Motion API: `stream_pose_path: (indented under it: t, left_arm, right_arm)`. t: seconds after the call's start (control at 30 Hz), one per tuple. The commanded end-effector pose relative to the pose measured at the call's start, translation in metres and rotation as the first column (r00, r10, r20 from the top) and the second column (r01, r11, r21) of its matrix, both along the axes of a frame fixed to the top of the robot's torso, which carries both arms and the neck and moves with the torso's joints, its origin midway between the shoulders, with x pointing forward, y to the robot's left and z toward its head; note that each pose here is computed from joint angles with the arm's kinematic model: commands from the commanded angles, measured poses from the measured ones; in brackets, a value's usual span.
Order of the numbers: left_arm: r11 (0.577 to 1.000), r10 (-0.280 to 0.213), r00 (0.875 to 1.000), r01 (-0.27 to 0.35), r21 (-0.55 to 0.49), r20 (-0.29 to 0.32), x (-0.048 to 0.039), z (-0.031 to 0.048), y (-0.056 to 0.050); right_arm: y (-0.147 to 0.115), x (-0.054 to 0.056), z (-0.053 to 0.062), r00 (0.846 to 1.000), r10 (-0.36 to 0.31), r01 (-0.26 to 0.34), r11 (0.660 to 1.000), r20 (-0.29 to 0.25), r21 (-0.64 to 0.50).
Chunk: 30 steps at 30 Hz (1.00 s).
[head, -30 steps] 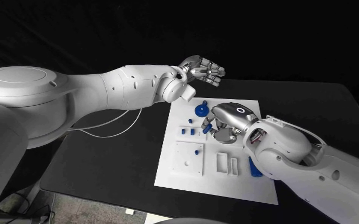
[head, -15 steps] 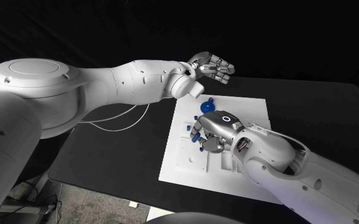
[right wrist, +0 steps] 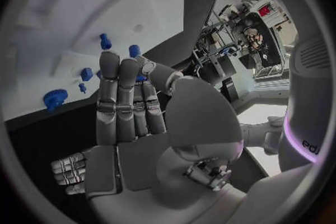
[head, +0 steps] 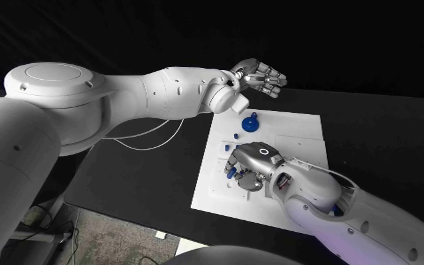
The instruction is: Assemble the parts on the task board
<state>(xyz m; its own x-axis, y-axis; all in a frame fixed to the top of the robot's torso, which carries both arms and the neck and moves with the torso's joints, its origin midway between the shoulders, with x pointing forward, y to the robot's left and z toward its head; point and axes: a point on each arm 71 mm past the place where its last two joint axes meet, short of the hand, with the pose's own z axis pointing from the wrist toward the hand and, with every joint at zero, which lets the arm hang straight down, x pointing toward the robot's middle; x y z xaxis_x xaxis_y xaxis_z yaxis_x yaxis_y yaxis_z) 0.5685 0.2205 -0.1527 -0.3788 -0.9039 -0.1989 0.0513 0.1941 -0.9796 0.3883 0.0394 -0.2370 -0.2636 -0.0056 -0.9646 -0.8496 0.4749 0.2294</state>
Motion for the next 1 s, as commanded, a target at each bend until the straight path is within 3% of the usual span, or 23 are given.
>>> stream_pose_path:
  t: [0.03, 1.0]
  left_arm:
    - [1.0, -0.02, 1.0, 0.02, -0.015, 0.005, -0.0003, 0.0006, -0.003]
    - [1.0, -0.021, 1.0, 0.021, -0.015, 0.001, -0.0004, -0.0013, -0.001]
  right_arm:
    - [0.001, -0.002, -0.003, 1.0, 0.021, -0.021, 1.0, 0.004, -0.011]
    - [-0.001, -0.008, -0.02, 0.999, 0.03, -0.031, 0.998, -0.028, -0.045]
